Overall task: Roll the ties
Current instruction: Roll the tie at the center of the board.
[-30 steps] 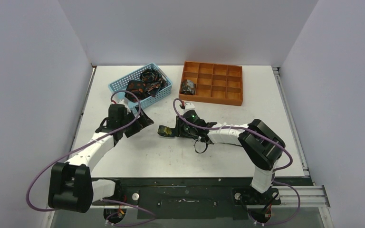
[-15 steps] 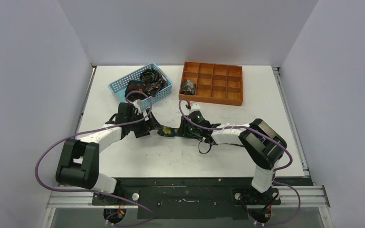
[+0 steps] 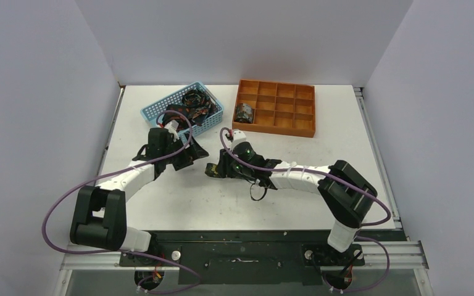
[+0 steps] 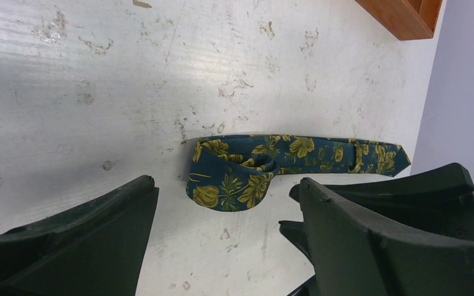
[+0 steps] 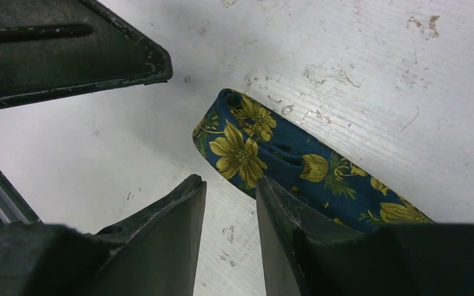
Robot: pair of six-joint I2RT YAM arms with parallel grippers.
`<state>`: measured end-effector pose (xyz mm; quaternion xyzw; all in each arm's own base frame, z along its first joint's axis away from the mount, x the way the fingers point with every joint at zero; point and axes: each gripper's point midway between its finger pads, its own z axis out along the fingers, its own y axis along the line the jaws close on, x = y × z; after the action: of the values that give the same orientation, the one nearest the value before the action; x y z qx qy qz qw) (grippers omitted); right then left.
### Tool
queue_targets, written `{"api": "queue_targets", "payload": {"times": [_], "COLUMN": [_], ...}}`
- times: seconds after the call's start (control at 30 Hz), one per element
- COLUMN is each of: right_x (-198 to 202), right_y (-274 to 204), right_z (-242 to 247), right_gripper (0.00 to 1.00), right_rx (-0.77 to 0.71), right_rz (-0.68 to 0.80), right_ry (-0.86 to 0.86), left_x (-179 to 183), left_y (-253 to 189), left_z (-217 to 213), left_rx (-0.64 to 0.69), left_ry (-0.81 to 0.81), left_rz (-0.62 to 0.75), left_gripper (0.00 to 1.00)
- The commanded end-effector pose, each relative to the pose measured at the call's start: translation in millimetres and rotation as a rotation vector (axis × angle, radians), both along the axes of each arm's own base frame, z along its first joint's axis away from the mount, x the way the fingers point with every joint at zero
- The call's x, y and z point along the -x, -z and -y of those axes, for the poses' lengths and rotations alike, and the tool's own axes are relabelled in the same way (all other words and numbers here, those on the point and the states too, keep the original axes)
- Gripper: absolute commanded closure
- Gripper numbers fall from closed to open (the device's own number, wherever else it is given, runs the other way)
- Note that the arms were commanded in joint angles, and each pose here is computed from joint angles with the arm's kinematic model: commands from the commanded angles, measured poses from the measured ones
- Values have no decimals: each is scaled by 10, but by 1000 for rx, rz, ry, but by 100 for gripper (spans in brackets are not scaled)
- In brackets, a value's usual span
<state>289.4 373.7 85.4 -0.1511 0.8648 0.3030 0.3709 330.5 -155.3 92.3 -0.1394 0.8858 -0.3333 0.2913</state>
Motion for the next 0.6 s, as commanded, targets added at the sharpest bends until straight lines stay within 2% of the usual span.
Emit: {"api": "queue_targets", "payload": {"times": [0.0, 0.3, 0.57], "right_x": [-66, -167, -207], "right_y": [35, 404, 554], "right_z": [-29, 130, 293], "right_gripper": [64, 66, 67], "right_rx": [28, 97, 102], "right_rz": [7, -38, -75], "right_ry": [4, 46, 84], "left_x": [-122, -52, -5], "left_y": [-134, -19, 70], "left_z": [51, 76, 188], "left_rx": [36, 41, 69], "left_ry": [9, 39, 99], "left_rz": [58, 29, 15], "left_gripper": [17, 18, 20]}}
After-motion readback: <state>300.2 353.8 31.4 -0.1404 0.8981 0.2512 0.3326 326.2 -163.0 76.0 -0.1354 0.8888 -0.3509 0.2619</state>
